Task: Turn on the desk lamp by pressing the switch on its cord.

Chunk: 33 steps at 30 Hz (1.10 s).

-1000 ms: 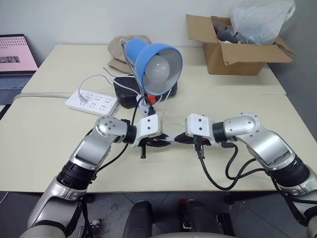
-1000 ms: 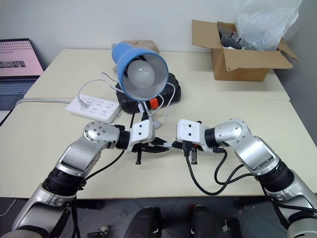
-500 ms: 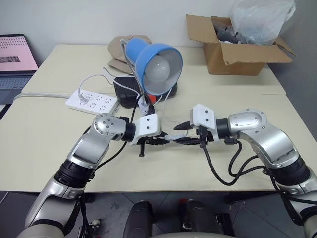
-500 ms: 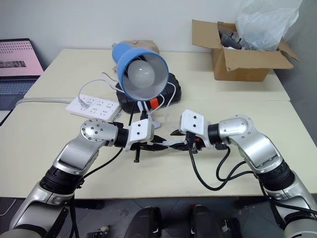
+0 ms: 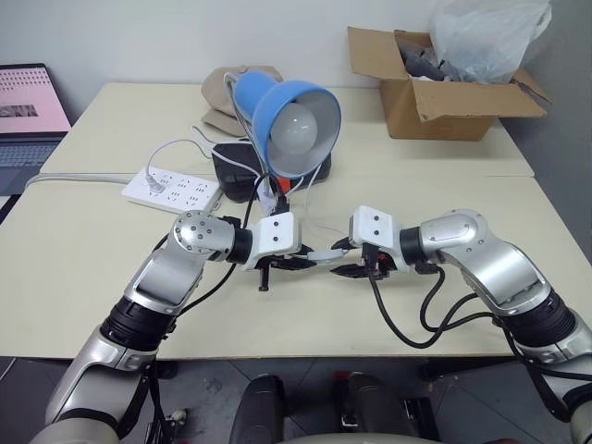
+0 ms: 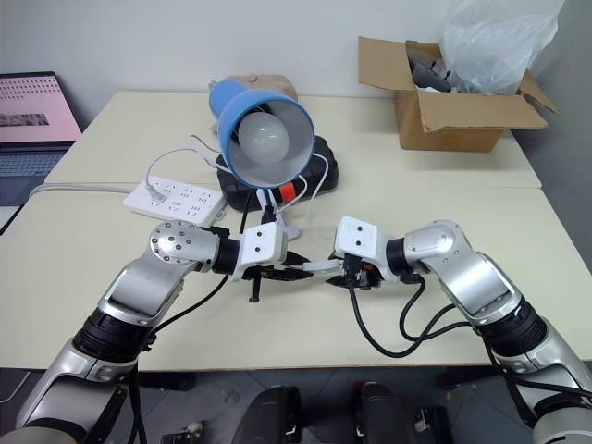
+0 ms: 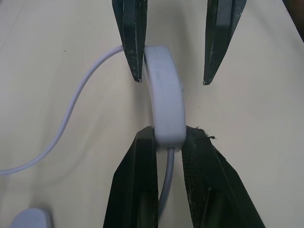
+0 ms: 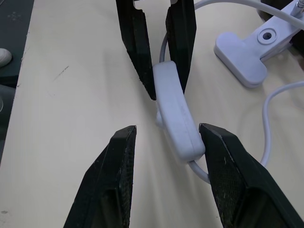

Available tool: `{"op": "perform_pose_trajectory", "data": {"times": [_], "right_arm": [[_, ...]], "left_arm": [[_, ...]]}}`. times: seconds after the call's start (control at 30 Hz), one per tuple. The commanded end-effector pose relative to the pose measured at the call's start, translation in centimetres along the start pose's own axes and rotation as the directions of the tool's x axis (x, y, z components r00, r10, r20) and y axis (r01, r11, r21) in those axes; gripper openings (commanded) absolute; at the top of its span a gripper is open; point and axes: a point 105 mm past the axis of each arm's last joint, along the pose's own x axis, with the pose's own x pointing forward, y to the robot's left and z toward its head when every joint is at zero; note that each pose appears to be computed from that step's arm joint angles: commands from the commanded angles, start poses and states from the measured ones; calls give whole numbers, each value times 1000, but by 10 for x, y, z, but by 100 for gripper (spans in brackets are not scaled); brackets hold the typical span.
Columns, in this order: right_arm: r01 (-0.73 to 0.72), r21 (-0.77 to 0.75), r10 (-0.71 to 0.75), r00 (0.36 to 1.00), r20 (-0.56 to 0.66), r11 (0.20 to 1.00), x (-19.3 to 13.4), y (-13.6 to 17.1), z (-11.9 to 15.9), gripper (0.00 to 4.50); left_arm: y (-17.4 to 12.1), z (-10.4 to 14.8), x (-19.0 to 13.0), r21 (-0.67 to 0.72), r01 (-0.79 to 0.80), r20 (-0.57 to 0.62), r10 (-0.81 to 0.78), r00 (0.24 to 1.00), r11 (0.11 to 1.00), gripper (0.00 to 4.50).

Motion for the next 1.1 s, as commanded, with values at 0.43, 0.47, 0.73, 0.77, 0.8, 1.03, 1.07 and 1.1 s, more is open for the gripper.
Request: {"op": "perform_pose_trajectory", "data": {"times": [0.43, 0.47, 0.73, 0.77, 0.8, 1.03, 1.07, 1.1], "right_arm": [[20, -4, -20, 1000, 12, 1000, 2, -5, 8, 200], [21, -3, -21, 1000, 12, 1000, 2, -5, 8, 181], [28, -23, -28, 1000, -1, 999, 2, -7, 5, 65], [29, -24, -29, 1000, 0, 999, 2, -7, 5, 65], [30, -25, -30, 1000, 1, 999, 2, -8, 6, 65], [26, -39, -24, 999, 39, 999, 1, -7, 11, 65], [30, -39, -28, 999, 47, 999, 1, -8, 12, 100], [32, -40, -30, 998, 52, 999, 0, -8, 12, 135]], "left_arm": [[1, 11, -1, 54, -8, 18, 7, 1000, 999, 39], [1, 11, -1, 54, -7, 18, 6, 1000, 999, 39], [1, 11, -1, 59, -6, 17, 5, 1000, 998, 39], [1, 11, -2, 60, -6, 17, 5, 1000, 998, 39], [1, 12, -2, 60, -7, 18, 6, 1000, 998, 39], [2, 11, -2, 65, -5, 16, 4, 1000, 998, 39], [1, 11, -2, 66, -4, 16, 3, 1000, 998, 39], [1, 11, -2, 66, -4, 15, 3, 1000, 998, 39]]}}
